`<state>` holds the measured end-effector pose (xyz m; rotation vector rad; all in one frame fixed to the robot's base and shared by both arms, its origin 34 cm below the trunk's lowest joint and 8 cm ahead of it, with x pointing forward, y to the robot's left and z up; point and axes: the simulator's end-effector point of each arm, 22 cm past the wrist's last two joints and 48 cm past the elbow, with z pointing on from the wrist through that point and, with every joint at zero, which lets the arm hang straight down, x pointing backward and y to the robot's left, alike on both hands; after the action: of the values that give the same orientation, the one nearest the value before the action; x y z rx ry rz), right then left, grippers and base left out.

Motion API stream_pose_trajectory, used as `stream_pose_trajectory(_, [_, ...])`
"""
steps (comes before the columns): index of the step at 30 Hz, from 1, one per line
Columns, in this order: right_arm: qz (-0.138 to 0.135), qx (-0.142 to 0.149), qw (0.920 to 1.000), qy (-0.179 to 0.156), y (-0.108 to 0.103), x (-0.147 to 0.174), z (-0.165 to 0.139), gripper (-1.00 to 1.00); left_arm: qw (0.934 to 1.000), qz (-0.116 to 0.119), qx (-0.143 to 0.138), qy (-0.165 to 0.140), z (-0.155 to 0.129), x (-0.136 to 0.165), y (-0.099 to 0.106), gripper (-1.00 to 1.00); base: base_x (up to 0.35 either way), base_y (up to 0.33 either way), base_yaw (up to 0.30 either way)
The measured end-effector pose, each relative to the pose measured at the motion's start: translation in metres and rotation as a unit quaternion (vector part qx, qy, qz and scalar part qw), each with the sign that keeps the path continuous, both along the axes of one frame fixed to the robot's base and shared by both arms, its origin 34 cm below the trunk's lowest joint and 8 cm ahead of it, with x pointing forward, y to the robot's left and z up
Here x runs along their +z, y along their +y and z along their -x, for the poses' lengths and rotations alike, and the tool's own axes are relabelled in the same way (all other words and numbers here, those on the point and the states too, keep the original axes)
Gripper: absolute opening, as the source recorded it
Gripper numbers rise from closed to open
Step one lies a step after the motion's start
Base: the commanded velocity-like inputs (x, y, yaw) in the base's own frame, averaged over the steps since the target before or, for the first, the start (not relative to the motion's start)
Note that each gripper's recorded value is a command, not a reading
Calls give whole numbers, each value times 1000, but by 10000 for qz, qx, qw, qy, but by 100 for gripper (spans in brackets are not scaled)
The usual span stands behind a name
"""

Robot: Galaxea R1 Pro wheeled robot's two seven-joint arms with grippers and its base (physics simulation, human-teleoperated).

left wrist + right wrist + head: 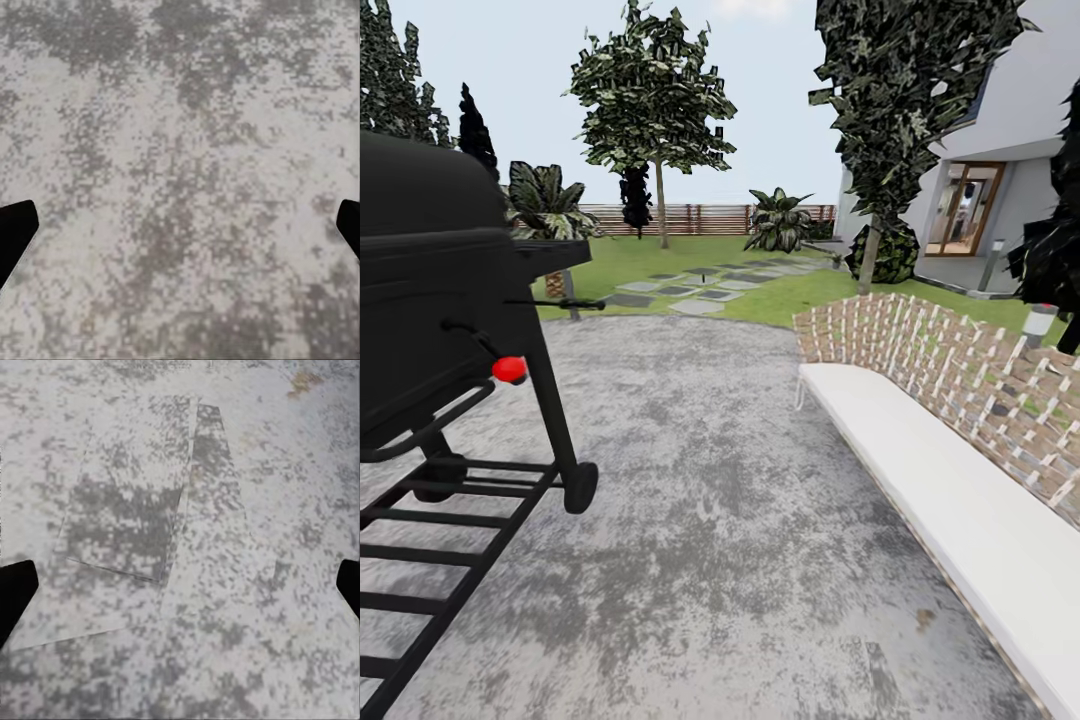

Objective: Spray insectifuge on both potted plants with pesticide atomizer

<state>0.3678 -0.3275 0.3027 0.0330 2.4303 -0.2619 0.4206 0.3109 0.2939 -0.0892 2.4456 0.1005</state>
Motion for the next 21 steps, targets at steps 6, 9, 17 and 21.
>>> stream_pose_trajectory(6, [-25, 19, 9997, -227, 3, 6, -6, 100, 10000, -2, -6, 0, 0, 0, 0, 100, 339, 0, 0])
stream_pose_trajectory(9, [-47, 17, 9995, -297, 5, 8, -10, 100, 10000, -3, -5, 0, 0, 0, 0, 100, 339, 0, 0])
stream_pose_trajectory(17, [-47, 32, 9958, -909, 7, 43, -56, 100, 10000, -33, -7, 0, 0, 0, 4, 100, 339, 0, 0])
stream_pose_trajectory(21, [-40, 34, 9981, -620, 6, 26, -35, 100, 10000, -44, 1, -5, 0, 1, 6, 100, 321, -91, 0])
